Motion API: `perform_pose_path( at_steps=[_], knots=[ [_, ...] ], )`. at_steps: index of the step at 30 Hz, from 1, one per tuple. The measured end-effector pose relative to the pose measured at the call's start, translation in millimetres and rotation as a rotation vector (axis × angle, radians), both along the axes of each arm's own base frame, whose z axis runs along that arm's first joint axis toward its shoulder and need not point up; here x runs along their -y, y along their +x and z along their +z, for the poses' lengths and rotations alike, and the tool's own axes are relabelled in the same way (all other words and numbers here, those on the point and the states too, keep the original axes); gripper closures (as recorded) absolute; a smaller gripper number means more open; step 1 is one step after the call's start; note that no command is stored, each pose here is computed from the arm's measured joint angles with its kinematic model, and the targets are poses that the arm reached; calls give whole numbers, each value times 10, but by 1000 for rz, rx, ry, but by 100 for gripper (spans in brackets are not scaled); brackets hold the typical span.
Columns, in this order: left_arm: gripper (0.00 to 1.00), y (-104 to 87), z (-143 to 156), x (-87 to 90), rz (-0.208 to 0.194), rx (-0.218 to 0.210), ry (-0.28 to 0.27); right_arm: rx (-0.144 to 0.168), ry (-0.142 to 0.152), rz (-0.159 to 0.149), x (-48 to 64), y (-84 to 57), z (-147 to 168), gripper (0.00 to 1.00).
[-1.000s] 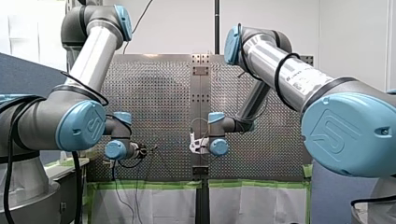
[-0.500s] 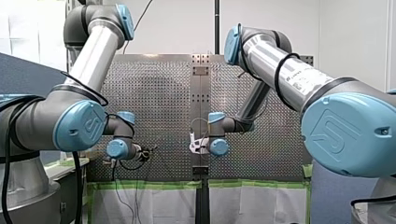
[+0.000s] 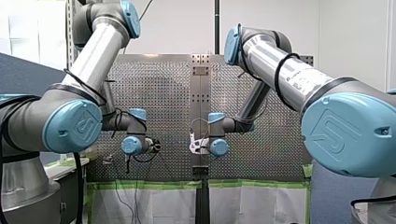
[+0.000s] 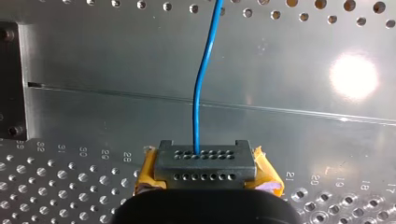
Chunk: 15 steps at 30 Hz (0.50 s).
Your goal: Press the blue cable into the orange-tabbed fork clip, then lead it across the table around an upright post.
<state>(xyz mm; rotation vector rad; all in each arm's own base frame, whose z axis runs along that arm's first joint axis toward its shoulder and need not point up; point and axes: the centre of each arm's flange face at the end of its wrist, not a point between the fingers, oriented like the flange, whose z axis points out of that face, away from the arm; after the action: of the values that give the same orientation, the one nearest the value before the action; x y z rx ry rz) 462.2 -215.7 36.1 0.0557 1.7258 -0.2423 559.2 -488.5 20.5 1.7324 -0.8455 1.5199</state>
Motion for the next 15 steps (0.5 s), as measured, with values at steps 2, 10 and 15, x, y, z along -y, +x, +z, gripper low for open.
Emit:
perform_pose_path(
  at_steps=[2, 10, 15],
  knots=[
    [0, -3, 15, 66, 2, 3, -15, 0, 0, 0, 0, -1, -1, 100],
    [0, -132, 16, 340, 7, 4, -43, -2, 2, -2, 3, -8, -17, 100],
    [0, -194, 21, 492, 7, 10, -44, -2, 2, -3, 12, -16, -23, 100]
  ],
)
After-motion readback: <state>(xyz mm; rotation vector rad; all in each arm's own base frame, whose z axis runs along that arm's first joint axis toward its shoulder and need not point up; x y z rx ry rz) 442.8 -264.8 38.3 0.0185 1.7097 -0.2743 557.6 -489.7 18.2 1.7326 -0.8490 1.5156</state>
